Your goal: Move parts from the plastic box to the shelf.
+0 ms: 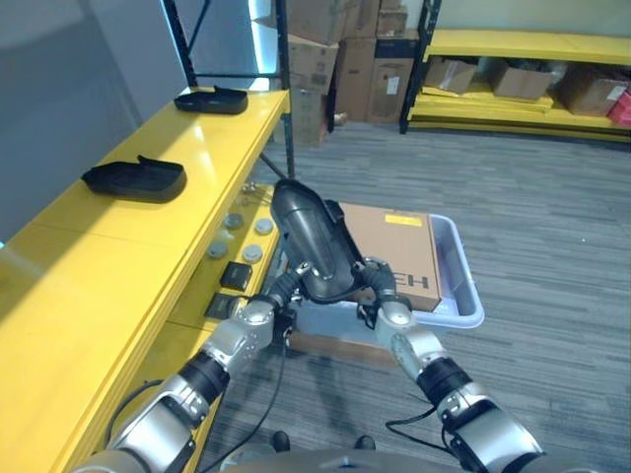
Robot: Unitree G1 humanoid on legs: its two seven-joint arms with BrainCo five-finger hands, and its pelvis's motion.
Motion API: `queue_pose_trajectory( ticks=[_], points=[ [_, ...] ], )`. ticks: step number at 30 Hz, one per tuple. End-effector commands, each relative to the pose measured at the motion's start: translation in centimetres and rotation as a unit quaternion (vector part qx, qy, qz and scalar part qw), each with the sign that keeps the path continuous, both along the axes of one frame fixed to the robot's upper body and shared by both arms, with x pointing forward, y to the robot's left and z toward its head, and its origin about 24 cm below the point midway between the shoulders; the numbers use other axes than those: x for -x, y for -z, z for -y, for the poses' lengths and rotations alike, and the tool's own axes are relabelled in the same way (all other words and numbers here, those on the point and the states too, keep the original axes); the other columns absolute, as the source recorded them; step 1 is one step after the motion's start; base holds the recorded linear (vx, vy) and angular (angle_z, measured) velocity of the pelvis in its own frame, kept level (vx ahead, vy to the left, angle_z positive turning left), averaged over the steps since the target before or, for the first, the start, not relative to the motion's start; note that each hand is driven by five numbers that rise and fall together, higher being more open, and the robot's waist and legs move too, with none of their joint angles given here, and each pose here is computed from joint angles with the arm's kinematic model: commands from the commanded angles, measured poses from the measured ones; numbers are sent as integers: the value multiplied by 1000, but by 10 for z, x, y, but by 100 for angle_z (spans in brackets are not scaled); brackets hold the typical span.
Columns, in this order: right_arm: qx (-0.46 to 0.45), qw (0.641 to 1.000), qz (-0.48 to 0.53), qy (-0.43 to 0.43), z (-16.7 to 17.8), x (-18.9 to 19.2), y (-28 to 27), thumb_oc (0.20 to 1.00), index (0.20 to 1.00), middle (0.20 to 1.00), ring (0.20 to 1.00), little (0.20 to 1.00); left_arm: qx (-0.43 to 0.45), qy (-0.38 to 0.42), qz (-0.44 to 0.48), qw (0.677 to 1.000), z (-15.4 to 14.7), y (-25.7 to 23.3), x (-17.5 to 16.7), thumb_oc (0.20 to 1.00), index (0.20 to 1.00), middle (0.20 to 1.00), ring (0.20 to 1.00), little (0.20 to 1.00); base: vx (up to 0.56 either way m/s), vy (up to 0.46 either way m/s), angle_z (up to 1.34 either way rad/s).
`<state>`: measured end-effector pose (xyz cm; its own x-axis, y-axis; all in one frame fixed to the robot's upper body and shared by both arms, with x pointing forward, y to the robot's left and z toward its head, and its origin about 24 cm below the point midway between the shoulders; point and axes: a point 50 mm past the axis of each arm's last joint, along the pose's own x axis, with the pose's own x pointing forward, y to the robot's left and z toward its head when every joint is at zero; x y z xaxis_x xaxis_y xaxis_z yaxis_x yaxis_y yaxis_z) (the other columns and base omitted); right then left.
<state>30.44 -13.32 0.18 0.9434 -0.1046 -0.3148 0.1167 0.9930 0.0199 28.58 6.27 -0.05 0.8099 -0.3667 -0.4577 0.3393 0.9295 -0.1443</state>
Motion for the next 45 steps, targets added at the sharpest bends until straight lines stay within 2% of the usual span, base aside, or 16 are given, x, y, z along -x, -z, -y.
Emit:
queue_pose_trajectory(
  ticks=[1, 8, 13, 16, 18, 19, 21, 25, 27, 30, 34, 38, 45],
  points=[
    [-65, 994, 62, -60, -44, -19, -35, 1000, 1000, 1000, 1000, 1000, 51, 17, 92, 994, 27, -33, -15, 200, 200, 200, 200, 200, 0, 0, 0],
    [-80, 995, 54, -24, -31, -17, -34, 1000, 1000, 1000, 1000, 1000, 34, -50, 125, 990, -2, -42, -24, 200, 200, 200, 200, 200, -3, -5, 0],
    [-46, 999, 11, 23, 5, -4, -10, 1000, 1000, 1000, 1000, 1000, 28, -106, 129, 986, -41, -35, -24, 200, 200, 200, 200, 200, -9, -10, 0],
    [31, 995, -85, 45, 54, 36, 37, 1000, 1000, 1000, 1000, 1000, 30, -147, 142, 978, -77, -32, -14, 200, 200, 200, 200, 200, -79, -85, 0],
    [79, 979, -169, 89, 112, 81, 73, 1000, 1000, 1000, 1000, 1000, 38, -193, 160, 967, -109, -37, -7, 200, 200, 200, 200, 200, -161, -258, 9],
    [99, 957, -249, 115, 147, 124, 100, 1000, 1000, 1000, 1000, 1000, 53, -258, 178, 948, -142, -43, 3, 200, 200, 200, 200, 200, -135, -288, 28],
    [109, 951, -268, 112, 153, 137, 106, 1000, 1000, 1000, 1000, 1000, 57, -276, 197, 939, -153, -48, 7, 200, 200, 200, 200, 200, -43, -179, 27],
    [119, 939, -300, 120, 156, 162, 117, 1000, 1000, 1000, 1000, 1000, 58, -305, 259, 915, -174, -68, 19, 200, 200, 200, 200, 200, -14, -93, 51],
    [121, 938, -294, 137, 154, 175, 120, 1000, 1000, 1000, 1000, 1000, 41, -296, 338, 892, -186, -93, 29, 200, 200, 200, 200, 200, 34, -46, 159],
    [122, 945, -269, 142, 150, 173, 118, 1000, 1000, 1000, 1000, 1000, 19, -290, 412, 863, -195, -117, 44, 200, 200, 200, 200, 200, 24, 23, 178],
    [115, 959, -227, 129, 135, 152, 108, 1000, 1000, 1000, 1000, 1000, 18, -270, 526, 806, -207, -158, 71, 200, 200, 200, 200, 200, 133, 90, 87],
    [104, 966, -207, 113, 120, 138, 104, 1000, 1000, 1000, 1000, 1000, 31, -234, 555, 798, -201, -174, 83, 200, 200, 200, 200, 200, 156, 71, 14],
    [83, 967, -214, 109, 98, 129, 107, 1000, 1000, 1000, 1000, 1000, 6, -198, 557, 806, -195, -184, 71, 200, 200, 200, 200, 200, 203, 136, 36]
  ],
)
